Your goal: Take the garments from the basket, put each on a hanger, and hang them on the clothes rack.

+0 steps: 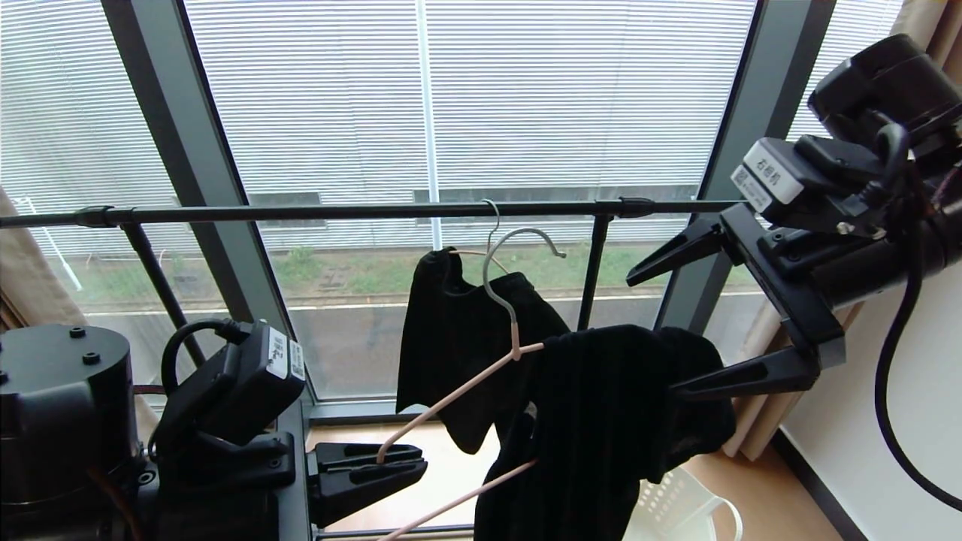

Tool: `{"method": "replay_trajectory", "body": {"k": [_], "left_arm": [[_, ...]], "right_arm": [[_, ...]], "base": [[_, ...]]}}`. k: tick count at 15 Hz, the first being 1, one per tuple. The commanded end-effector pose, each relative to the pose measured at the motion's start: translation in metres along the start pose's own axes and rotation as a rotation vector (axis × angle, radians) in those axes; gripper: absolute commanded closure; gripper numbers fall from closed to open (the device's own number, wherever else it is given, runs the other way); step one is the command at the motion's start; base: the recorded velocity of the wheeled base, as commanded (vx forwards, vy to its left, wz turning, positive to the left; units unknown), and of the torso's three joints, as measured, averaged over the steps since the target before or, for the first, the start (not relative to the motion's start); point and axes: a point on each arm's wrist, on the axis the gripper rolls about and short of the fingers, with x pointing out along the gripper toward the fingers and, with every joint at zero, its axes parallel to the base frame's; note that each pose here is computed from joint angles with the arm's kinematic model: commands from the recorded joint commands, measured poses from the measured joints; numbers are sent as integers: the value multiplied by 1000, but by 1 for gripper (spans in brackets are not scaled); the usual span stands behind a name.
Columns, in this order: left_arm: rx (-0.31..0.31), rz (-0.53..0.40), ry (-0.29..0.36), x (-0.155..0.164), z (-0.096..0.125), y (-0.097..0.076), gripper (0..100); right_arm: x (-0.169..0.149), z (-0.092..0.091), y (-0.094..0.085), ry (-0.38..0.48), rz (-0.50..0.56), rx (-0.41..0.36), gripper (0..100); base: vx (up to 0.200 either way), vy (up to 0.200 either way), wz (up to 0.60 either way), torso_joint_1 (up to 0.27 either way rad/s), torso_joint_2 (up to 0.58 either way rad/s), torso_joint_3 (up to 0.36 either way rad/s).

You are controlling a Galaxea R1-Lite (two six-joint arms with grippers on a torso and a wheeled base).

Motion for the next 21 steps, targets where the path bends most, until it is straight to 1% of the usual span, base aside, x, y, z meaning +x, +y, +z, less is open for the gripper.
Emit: {"method": "replay_trajectory", "body": {"k": [1,5,8,11,12,14,17,21], "left_arm": [[3,-3,-3,0,1,-1,100],[6,-11,-4,0,1,-2,100],[7,-15,-3,1,1,-3,100],[5,-15,0,2,1,-3,100],[5,-15,0,2,1,-2,100],[3,-15,1,3,1,-2,100],[8,-13,-14,3,2,-2,100],[6,-14,-11,3,1,-2,100]], "right_arm": [[25,-10,-20,39,70,44,0],[41,-16,-25,56,114,63,0],[52,-13,-23,57,146,52,0],[53,-11,-22,56,152,49,0],[53,-11,-21,57,153,52,100],[53,-11,-21,59,157,50,100],[52,-11,-20,58,156,50,100],[54,-13,-19,63,165,55,100]], "base": [[0,0,0,0,0,0],[0,0,0,0,0,0],[0,0,0,0,0,0],[0,0,0,0,0,0],[0,0,0,0,0,0],[0,0,0,0,0,0],[0,0,0,0,0,0],[0,0,0,0,0,0]]}}
